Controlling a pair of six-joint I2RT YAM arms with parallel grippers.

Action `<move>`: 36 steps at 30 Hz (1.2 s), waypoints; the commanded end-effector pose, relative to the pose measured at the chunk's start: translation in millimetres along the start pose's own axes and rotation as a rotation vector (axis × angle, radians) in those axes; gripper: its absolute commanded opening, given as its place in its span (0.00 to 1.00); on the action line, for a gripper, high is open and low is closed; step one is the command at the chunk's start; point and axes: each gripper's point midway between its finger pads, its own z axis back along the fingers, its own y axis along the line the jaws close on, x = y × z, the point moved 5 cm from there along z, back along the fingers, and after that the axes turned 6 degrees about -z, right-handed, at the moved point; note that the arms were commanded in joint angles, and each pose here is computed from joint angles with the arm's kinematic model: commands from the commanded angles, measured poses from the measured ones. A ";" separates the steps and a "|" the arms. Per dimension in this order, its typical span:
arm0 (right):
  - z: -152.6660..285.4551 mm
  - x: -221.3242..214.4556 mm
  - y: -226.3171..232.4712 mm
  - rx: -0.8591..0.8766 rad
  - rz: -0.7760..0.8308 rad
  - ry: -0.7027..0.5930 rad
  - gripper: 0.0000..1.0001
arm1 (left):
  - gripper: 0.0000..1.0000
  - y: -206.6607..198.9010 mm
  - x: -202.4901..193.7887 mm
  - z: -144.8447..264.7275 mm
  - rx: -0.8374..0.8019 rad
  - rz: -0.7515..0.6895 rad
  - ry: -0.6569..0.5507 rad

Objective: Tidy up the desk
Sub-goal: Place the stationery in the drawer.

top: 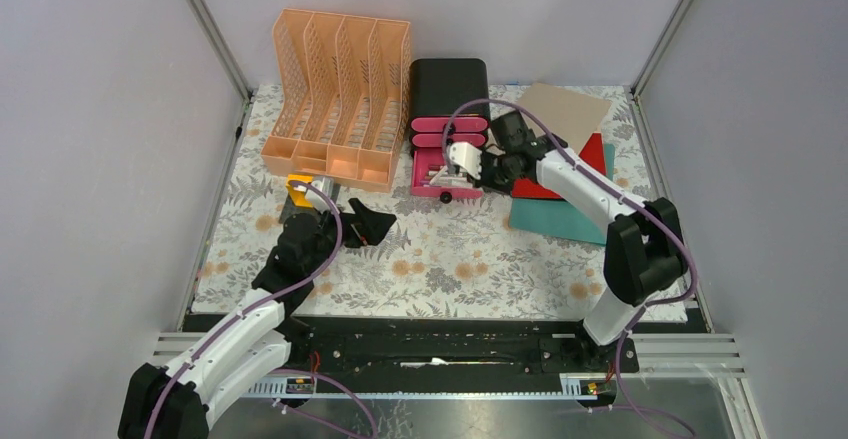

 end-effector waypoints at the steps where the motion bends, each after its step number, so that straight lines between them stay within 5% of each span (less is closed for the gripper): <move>1: 2.6 29.6 -29.1 -0.082 0.040 -0.005 0.00 | 0.99 -9.0 8.5 1.5 -0.051 0.001 -0.042; 11: -26.5 66.0 -73.9 -0.183 0.085 0.044 0.01 | 0.99 -9.1 9.7 5.1 -0.045 0.002 -0.051; 17: -49.1 69.2 -81.3 -0.231 0.077 0.077 0.45 | 0.99 -9.4 10.1 6.5 -0.043 0.001 -0.051; 21: -43.7 73.3 -79.2 -0.238 0.046 0.055 0.58 | 0.99 -10.1 11.3 8.4 -0.043 -0.001 -0.057; 29: -19.3 85.4 -44.9 -0.118 0.003 -0.099 0.62 | 0.99 -10.1 10.8 8.5 -0.046 -0.001 -0.057; 36: -20.8 83.7 -8.8 0.066 -0.009 -0.180 0.56 | 0.99 -10.0 9.2 9.0 -0.048 0.004 -0.054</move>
